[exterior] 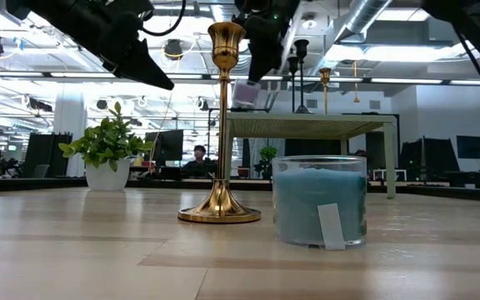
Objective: Pick & Place candle stick holders
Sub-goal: Put the violet candle on the shelf
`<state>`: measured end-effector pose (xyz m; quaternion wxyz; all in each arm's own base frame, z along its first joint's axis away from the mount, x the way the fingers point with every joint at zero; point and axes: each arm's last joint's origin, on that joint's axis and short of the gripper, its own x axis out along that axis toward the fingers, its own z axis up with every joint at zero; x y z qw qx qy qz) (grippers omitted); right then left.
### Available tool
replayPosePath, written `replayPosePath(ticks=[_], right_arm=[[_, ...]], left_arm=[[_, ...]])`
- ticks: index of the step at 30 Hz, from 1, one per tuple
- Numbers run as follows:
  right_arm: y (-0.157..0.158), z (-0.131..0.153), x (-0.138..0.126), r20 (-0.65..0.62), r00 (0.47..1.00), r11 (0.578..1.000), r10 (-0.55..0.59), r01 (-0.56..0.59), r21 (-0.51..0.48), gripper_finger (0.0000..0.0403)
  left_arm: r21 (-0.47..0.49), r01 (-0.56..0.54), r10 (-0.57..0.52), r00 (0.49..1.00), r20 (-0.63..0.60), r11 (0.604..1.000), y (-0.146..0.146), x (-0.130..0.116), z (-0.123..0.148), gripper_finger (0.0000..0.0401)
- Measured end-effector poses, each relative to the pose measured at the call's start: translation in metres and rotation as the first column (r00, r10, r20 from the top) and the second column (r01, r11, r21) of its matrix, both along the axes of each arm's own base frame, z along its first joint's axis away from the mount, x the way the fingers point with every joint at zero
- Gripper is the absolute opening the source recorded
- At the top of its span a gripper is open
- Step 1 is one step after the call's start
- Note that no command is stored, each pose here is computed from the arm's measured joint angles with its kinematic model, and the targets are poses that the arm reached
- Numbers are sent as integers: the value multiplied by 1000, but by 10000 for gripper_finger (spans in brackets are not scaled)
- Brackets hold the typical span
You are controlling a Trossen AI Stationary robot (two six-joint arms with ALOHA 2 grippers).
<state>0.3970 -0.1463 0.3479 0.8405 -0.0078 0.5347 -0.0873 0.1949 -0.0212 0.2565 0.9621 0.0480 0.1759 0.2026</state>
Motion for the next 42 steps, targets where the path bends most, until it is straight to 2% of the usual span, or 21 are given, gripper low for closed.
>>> replayPosePath(ticks=[42], right_arm=[[-1, -2, -4, -46, 999, 1000, -15, 15, -5, 0]], left_arm=[[0, 0, 0, 1000, 0, 1000, 0, 0, 0, 8]])
